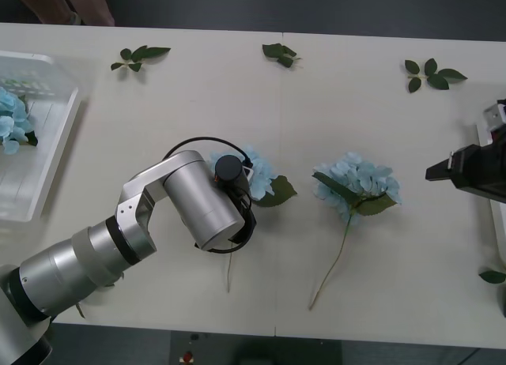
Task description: Put the red flowers into the right box and the blue flowers into the left box
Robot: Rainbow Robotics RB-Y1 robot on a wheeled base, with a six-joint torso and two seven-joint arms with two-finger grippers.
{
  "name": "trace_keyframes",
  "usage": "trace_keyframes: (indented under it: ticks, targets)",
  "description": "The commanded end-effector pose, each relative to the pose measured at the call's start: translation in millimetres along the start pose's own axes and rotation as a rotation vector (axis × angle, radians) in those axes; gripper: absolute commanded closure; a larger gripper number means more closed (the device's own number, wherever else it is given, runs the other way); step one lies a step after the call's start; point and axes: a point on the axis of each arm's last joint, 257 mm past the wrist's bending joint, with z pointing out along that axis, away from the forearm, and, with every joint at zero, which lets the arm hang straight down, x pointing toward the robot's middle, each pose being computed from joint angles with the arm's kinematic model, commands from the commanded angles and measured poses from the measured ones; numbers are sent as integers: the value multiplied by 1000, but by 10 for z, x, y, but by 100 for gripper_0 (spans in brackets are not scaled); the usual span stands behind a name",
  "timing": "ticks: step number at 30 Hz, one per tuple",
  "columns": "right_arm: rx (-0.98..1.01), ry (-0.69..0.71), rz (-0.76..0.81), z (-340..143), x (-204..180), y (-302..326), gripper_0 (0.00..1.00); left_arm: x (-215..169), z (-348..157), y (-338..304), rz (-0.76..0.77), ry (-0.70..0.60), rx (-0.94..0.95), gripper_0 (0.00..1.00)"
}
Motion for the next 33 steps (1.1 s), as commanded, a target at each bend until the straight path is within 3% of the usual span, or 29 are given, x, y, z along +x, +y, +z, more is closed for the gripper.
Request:
trace_keyframes:
  ticks: [1,14,19,25,33]
  targets:
    - [2,-11,23,-24,87,278,0,-140,-57,-7,-8,-30,-11,100]
    - [86,0,-13,296,519,668,0,-144,-57,4,-18,-29,-14,100]
    - [105,-8,-19,425,642,760,0,-323,-153,25,-9,-65,-21,100]
    - [101,7,-61,564,816,886,0,-784,-725,226,-5,-187,-27,100]
    - [105,22,-81,808,974,928,0,-968,-1708,862,-31,-267,-45,100]
